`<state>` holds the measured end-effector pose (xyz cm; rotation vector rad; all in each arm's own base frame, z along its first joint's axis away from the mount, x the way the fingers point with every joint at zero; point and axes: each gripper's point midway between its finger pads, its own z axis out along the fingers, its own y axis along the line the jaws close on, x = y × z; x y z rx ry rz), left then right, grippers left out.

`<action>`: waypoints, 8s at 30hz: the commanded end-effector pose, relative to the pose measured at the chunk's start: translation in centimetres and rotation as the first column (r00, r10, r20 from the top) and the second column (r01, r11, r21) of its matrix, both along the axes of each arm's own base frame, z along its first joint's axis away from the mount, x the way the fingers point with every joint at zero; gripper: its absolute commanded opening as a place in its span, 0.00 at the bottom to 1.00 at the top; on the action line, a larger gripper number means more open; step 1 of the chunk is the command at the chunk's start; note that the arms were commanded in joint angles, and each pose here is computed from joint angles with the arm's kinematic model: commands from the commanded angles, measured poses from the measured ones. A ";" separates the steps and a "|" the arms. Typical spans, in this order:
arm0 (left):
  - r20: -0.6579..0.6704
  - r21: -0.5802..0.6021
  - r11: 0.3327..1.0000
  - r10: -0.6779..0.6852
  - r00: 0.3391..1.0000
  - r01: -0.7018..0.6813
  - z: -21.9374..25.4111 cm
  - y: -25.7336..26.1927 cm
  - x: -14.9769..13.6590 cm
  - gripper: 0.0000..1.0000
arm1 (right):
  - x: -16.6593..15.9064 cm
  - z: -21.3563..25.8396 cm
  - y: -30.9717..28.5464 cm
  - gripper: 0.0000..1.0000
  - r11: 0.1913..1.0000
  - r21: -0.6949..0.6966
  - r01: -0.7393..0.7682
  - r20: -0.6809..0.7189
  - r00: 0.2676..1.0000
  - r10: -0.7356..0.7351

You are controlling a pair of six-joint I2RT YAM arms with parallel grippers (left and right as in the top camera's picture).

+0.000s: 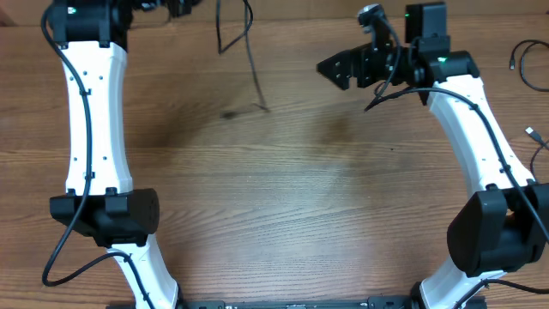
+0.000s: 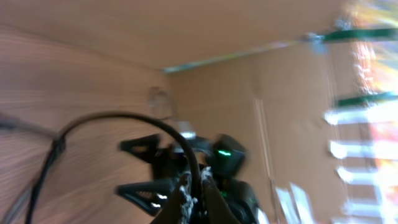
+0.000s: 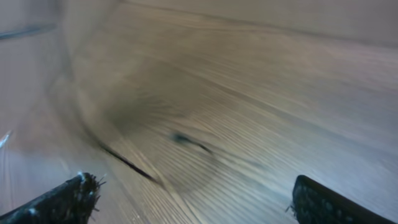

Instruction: Untangle cables

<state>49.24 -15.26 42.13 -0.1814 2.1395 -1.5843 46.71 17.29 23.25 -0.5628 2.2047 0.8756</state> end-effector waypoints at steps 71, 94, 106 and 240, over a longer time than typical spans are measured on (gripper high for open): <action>0.037 0.436 0.900 -0.029 0.999 0.010 -8.4 -10.1 -2.1 1.00 | 5.5 1.8 -7.2 0.04 0.956 -0.062 0.286 0.156 0.949 -0.274; 0.095 0.556 0.770 0.318 0.944 -0.315 -12.0 -12.8 1.7 0.93 | 6.9 0.5 -11.5 0.04 0.770 -0.045 0.636 -0.013 0.771 -0.637; 0.117 0.539 0.773 0.325 0.938 -0.335 -11.5 -12.3 2.4 0.96 | 2.5 -9.2 -11.5 0.04 0.444 -0.473 0.761 0.009 0.508 -0.861; 0.051 -0.228 0.892 -0.389 0.920 0.390 4.8 -12.5 -4.3 0.04 | -9.7 13.8 8.4 0.78 0.892 -0.227 -0.391 0.593 0.671 0.445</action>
